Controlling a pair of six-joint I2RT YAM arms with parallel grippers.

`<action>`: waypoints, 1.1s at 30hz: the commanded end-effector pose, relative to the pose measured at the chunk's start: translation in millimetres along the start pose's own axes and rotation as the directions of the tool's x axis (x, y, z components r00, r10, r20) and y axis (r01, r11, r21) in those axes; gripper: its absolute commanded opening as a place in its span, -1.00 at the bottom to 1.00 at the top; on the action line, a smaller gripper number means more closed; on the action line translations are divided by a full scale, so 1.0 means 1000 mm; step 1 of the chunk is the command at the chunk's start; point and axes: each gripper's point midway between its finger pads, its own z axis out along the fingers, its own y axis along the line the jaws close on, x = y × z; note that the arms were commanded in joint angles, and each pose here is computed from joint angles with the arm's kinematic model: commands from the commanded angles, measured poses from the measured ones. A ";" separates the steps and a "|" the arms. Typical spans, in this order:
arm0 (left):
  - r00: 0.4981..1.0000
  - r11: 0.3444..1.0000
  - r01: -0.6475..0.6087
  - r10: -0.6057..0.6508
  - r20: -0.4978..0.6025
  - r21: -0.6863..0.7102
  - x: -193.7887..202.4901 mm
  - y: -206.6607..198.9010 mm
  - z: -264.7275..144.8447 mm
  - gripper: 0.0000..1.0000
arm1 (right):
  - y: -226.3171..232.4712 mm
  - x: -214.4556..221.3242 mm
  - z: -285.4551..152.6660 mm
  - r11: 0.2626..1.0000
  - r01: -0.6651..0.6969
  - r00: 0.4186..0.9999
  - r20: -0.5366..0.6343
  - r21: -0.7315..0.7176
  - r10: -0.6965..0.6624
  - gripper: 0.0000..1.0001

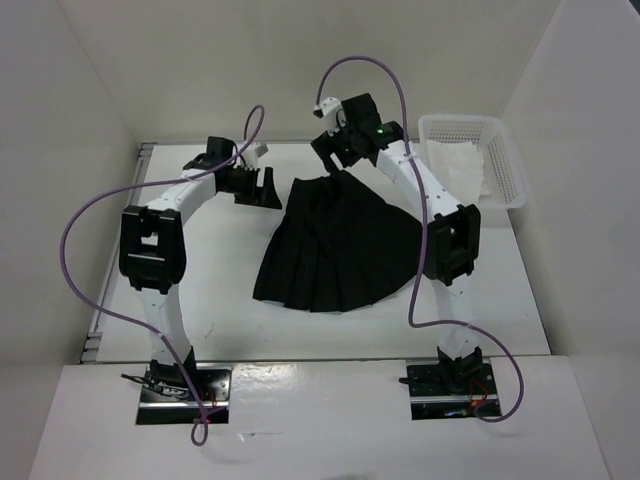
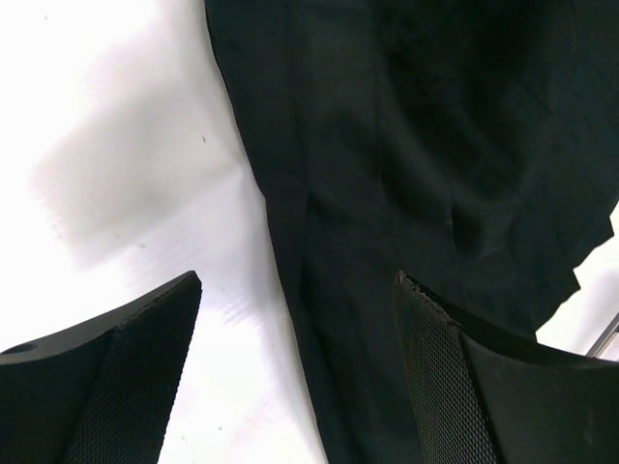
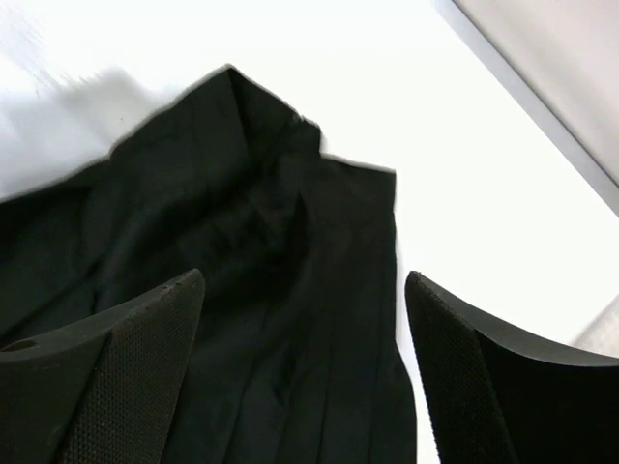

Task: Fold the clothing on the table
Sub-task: Flatten the skirt out

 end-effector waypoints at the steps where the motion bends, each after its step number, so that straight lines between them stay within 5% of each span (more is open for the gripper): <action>1: 0.998 0.999 -0.052 0.052 0.042 -0.001 -0.006 -0.005 -0.017 0.73 | 0.010 -0.015 0.022 0.999 0.005 0.999 0.043 -0.039 -0.004 0.75; 9: 0.998 0.997 -0.032 0.035 0.044 -0.066 -0.002 0.012 -0.036 0.73 | 0.014 0.011 0.070 0.998 0.004 0.999 -0.035 -0.065 -0.006 0.48; 21: 0.998 0.997 -0.031 0.035 0.044 -0.076 0.001 0.011 -0.039 0.73 | 0.006 0.037 0.070 0.999 0.031 0.994 -0.107 -0.036 -0.035 -0.03; 30: 0.999 0.997 -0.027 0.029 0.037 -0.066 0.004 0.012 -0.036 0.73 | 0.000 0.056 0.067 0.998 0.057 0.987 -0.149 0.012 -0.054 -0.05; 33: 0.999 0.997 -0.036 0.038 0.036 -0.066 0.004 0.012 -0.036 0.73 | -0.001 0.059 0.069 0.998 0.058 0.986 -0.156 0.021 -0.054 -0.34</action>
